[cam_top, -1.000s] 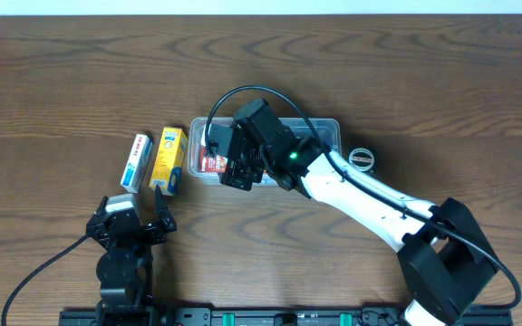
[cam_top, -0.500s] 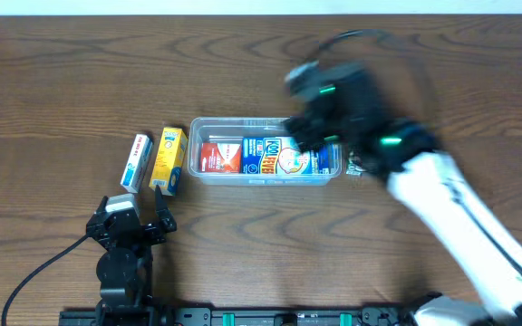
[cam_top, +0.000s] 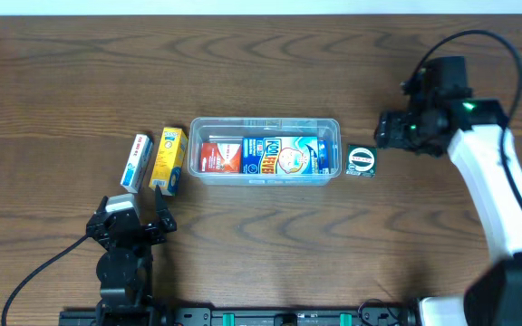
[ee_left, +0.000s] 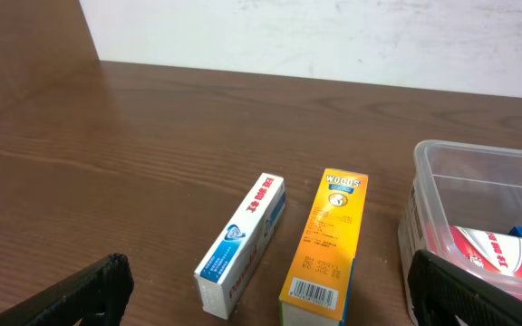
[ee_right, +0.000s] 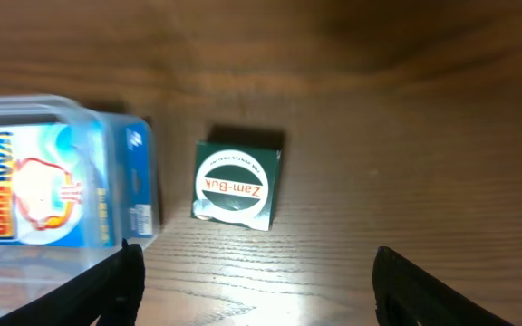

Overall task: Pack container
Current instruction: 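Release the red box and grasp the green Zam-Buk box, then carry the green box into the container and lower it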

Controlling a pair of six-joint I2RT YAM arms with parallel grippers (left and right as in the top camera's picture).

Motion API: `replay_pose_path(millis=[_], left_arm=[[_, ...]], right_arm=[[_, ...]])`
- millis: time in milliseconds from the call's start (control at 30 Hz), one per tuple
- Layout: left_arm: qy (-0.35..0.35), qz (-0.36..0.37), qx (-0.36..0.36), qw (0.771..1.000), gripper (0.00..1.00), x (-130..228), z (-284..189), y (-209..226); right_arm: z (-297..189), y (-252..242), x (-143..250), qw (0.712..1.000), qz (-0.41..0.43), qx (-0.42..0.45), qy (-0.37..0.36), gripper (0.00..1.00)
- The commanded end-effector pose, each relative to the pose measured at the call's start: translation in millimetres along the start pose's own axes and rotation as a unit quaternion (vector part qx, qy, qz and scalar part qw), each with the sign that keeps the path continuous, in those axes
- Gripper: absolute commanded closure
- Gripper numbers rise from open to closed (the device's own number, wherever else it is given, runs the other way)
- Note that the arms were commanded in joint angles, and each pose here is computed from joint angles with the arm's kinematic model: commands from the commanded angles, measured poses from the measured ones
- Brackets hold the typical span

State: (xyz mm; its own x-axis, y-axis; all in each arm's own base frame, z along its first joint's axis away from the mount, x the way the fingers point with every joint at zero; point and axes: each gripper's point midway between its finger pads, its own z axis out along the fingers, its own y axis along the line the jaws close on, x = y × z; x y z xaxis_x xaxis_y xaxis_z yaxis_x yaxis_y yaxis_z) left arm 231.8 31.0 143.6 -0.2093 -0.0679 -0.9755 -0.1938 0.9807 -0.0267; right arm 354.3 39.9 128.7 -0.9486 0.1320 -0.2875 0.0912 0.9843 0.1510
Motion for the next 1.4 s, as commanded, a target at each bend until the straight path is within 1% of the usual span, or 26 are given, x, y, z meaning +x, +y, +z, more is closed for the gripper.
replay_pose_path(millis=[0,167,267,300,567,733,833,900,1133,1200,1233,1300,1367], left_arm=[[0.016,-0.002,-0.004,1.0,0.02,13,3,2],[0.016,-0.002,-0.004,1.0,0.02,13,3,2],[0.016,-0.002,-0.004,1.0,0.02,13,3,2],[0.016,-0.002,-0.004,1.0,0.02,13,3,2],[0.016,-0.002,-0.004,1.0,0.02,13,3,2],[0.016,-0.002,-0.004,1.0,0.02,13,3,2],[0.016,-0.002,-0.004,1.0,0.02,13,3,2],[0.016,-0.002,-0.004,1.0,0.02,13,3,2],[0.016,-0.002,-0.004,1.0,0.02,13,3,2],[0.016,-0.002,-0.004,1.0,0.02,13,3,2],[0.016,-0.002,-0.004,1.0,0.02,13,3,2],[0.016,-0.002,-0.004,1.0,0.02,13,3,2],[0.016,-0.002,-0.004,1.0,0.02,13,3,2]], right_arm=[[35,5,14,0.998,0.02,0.003,0.052,0.24],[84,-2,26,0.993,0.045,0.021,0.107,0.23],[103,0,29,0.992,0.045,0.011,0.12,0.18],[107,4,30,0.992,0.035,0.001,0.124,0.18],[126,16,34,0.992,0.007,0.01,0.126,0.17],[129,18,33,0.992,0.006,0.016,0.123,0.15],[129,9,34,0.992,0.012,0.038,0.123,0.19],[128,-1,36,0.99,0.019,0.062,0.126,0.2],[126,-8,34,0.99,0.019,0.073,0.123,0.32],[124,-8,34,0.99,0.018,0.073,0.122,0.39],[122,-7,34,0.99,0.014,0.072,0.12,0.41],[118,-6,30,0.991,0.006,0.069,0.113,0.52],[111,-5,26,0.992,0.002,0.067,0.103,0.53]])
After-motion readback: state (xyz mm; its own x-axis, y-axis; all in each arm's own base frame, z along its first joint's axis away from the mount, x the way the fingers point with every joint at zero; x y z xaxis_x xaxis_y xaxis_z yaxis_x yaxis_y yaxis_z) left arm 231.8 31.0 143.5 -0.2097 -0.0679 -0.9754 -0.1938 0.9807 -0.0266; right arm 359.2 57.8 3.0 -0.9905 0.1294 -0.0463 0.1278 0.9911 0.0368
